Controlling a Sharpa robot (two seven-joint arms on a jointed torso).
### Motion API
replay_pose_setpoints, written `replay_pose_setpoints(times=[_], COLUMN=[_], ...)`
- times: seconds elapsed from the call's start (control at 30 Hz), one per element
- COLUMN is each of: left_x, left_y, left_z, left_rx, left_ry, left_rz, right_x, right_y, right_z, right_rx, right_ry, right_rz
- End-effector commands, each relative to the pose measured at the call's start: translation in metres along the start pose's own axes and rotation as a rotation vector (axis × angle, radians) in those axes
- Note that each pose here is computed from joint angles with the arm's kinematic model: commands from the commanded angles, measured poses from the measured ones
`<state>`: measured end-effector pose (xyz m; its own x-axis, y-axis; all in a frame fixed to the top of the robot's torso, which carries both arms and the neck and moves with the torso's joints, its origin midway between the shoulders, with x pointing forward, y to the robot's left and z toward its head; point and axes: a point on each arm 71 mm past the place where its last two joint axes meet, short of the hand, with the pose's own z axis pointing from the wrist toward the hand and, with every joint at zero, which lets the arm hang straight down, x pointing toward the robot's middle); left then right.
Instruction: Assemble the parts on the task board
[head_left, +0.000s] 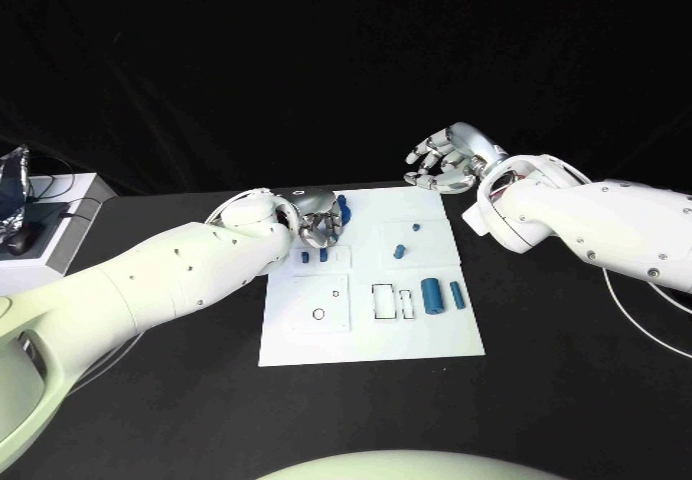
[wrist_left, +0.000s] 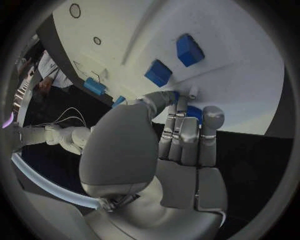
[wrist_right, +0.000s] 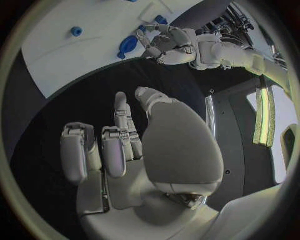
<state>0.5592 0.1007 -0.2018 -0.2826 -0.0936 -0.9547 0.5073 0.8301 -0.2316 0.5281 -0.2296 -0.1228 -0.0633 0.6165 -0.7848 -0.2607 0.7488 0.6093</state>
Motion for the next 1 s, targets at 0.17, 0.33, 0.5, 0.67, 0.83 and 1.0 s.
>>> replay_pose_setpoints(times=[0.17,0.33,0.5,0.67,0.83,1.0], left_x=[-0.0004,-0.0015,-0.0065,-0.0182,-0.0301,-0.0326], left_y=[-0.0019,-0.0043,-0.0038,-0.0014,0.004,0.0121], left_z=[0.0,-0.0026,-0.0106,-0.0205,-0.0314,-0.0362], left_rx=[0.018,0.034,0.05,0.059,0.057,0.039], left_ry=[-0.03,-0.048,-0.069,-0.095,-0.113,-0.111], left_rz=[-0.003,-0.012,-0.04,-0.071,-0.089,-0.094], right_x=[0.001,0.001,0.0,-0.002,-0.003,-0.004], right_y=[0.002,0.002,0.0,-0.002,-0.004,-0.005], right_z=[0.0,0.0,0.0,-0.001,-0.001,-0.001], right_rx=[-0.016,-0.017,-0.015,-0.011,-0.007,-0.005], right_ry=[0.005,0.005,0.002,-0.001,-0.003,-0.003], right_rz=[-0.008,-0.008,-0.009,-0.011,-0.013,-0.013])
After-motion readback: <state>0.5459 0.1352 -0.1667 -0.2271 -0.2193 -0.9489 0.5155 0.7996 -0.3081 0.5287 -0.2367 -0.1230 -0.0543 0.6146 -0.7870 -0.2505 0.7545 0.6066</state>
